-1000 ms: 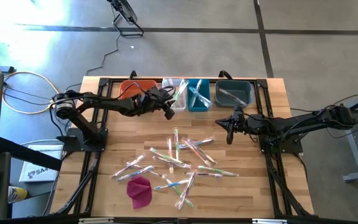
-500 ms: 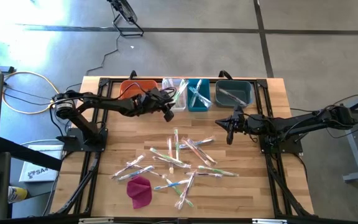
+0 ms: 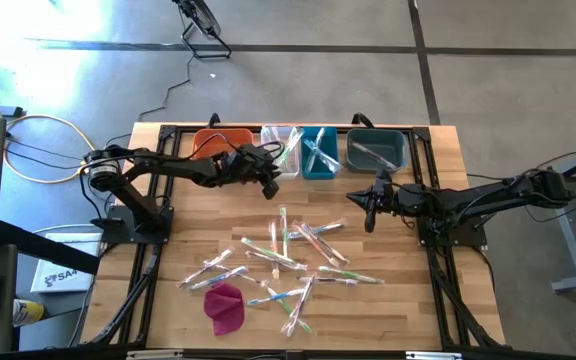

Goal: Pick & Place Toothbrushes
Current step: Put the blue toothbrush into the blue bin

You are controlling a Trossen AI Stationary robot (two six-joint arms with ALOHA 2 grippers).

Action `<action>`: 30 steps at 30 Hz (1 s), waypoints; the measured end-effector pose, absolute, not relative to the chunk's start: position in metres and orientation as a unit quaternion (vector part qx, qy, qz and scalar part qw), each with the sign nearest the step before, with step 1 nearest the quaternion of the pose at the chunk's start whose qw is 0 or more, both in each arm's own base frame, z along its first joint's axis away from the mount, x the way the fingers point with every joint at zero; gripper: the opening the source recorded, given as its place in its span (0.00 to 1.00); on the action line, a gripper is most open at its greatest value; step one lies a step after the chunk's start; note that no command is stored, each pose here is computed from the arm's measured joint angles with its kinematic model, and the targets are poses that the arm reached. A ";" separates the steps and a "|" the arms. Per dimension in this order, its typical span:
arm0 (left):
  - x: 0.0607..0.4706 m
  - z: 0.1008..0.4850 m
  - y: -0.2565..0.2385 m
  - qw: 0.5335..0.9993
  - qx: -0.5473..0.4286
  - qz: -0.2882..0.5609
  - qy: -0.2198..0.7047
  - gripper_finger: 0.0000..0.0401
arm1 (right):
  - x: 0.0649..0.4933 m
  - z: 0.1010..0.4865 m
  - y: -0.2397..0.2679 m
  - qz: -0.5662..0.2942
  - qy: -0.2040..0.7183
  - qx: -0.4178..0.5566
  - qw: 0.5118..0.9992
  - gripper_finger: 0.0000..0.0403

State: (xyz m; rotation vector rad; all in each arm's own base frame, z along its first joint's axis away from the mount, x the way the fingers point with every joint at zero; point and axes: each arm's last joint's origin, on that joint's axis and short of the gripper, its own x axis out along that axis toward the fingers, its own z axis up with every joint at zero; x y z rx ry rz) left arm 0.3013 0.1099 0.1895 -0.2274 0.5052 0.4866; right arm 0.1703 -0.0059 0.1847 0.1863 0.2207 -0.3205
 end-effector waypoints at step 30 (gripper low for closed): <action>0.283 0.201 0.098 0.973 0.009 0.125 0.195 0.01 | 0.170 0.185 -0.007 -0.176 0.120 0.004 0.977 0.01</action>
